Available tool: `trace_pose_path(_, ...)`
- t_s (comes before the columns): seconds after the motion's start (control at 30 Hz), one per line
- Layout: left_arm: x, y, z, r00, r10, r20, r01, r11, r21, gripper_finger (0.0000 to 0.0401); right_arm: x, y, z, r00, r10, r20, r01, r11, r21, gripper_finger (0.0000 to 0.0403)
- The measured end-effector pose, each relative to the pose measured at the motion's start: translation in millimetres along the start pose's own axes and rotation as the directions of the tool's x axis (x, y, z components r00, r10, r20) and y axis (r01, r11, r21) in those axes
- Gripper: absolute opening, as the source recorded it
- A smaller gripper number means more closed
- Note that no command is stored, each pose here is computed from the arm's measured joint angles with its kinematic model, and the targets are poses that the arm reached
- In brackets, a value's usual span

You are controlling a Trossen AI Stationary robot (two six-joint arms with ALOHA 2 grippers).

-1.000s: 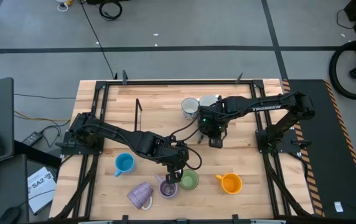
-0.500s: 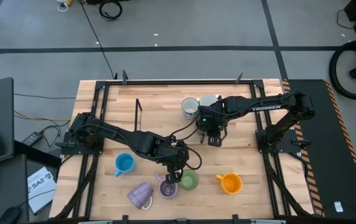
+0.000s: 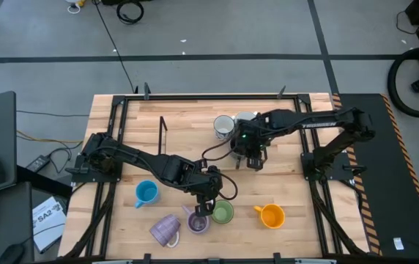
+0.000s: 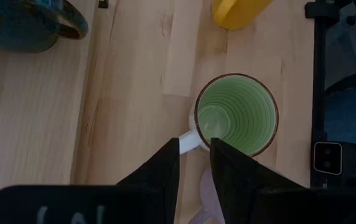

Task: Place coffee mugs
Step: Align the brown mug with the light blue mug on the shelf, then put the right purple mug on the shelf

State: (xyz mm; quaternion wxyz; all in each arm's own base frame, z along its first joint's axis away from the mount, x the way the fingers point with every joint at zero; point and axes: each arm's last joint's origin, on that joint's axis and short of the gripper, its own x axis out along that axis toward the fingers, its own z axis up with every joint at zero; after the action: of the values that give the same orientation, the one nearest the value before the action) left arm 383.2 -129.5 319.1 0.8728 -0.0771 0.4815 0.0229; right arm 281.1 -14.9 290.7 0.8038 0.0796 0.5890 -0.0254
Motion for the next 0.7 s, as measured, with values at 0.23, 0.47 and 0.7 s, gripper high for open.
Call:
trace_pose_path(0.23, 0, -3, 7, 0.997, -0.031, 0.067, 0.032, 0.999, -0.01, 0.0096, -39, 1, -16, 0.992, 0.014, 0.128, -0.013, 1.0, -0.009, 0.014)
trace_pose_path(0.47, -1, -4, 9, 0.995, -0.044, 0.094, 0.048, 0.998, -0.04, 0.0096, -75, 4, -37, 0.968, 0.036, 0.248, -0.029, 0.999, -0.032, 0.014)
trace_pose_path(0.7, -1, -7, -2, 0.996, -0.08, -0.025, 0.076, 0.991, -0.114, 0.0096, -99, 8, -56, 0.943, 0.059, 0.326, -0.042, 0.997, -0.06, 0.014)
